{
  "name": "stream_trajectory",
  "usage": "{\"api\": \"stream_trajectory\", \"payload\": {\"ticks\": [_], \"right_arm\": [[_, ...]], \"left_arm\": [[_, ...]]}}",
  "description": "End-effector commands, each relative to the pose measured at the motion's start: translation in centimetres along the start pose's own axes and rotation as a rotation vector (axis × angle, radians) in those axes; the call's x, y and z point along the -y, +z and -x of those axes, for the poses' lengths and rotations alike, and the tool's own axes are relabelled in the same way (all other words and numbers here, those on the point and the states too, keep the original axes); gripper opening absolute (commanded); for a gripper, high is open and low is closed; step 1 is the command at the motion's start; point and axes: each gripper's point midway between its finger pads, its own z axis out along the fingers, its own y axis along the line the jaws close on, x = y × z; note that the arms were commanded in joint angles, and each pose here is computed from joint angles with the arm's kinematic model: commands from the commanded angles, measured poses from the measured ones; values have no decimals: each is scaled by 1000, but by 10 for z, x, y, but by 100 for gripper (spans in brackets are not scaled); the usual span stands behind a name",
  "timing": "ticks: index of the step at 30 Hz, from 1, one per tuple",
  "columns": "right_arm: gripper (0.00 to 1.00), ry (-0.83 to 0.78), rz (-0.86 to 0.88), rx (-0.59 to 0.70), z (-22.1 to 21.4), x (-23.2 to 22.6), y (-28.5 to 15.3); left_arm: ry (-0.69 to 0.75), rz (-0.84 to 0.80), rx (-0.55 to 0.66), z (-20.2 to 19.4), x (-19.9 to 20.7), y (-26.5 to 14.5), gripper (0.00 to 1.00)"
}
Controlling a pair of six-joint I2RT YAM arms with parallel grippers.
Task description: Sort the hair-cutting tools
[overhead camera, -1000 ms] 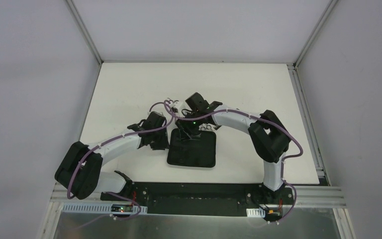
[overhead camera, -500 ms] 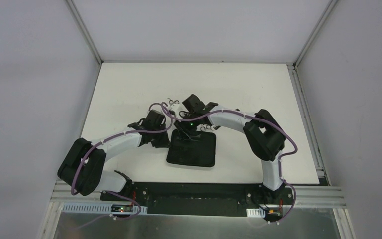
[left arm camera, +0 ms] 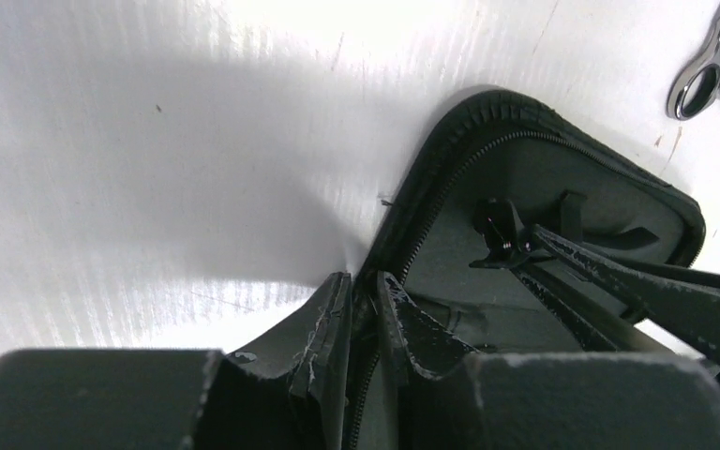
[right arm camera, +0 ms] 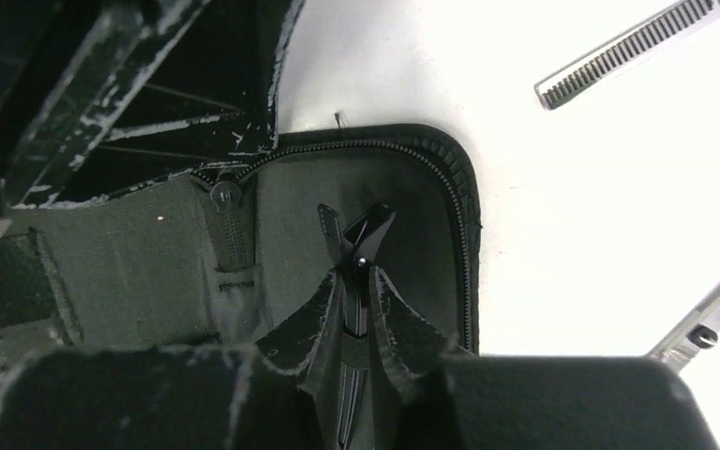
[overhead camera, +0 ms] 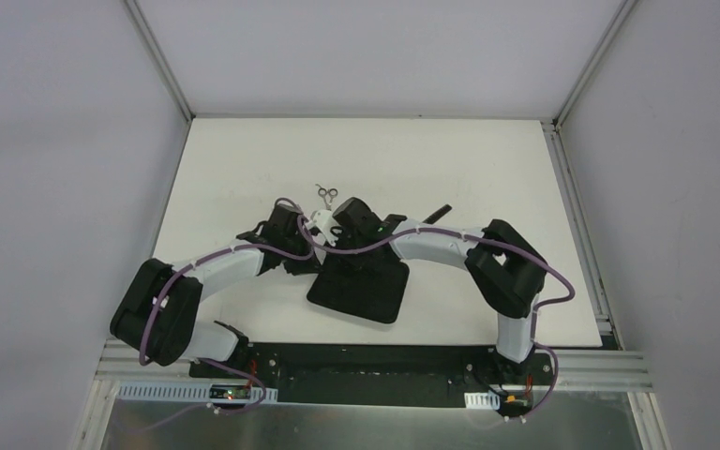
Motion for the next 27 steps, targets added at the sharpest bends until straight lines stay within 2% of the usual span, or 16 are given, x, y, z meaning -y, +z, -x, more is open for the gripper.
{"api": "stream_trajectory", "payload": {"ticks": [1,4,8,10,18,22,27], "right_arm": [[0,-240,-89,-26,-2,-22,3],[0,-285,-140,-33,-3,-24,5],[0,-324,-159,-35,-5,-33,7],[0,-333,-159,-41,-8,-36,9],[0,-366,-197,-123,-22,-32,19],[11,-337,-282,-167,-25,-15,21],[31,-232,-312,-125,-8,-9,7]], "left_arm": [[-59,39,-3,-5,-17,4,21],[-123,42,56,4,-25,-6,26],[-199,78,122,7,-42,-26,43],[-209,80,143,8,-46,-36,48],[-153,61,153,7,-43,-61,56],[-101,52,188,15,-39,-71,62],[-59,90,238,30,-40,-88,74]]}}
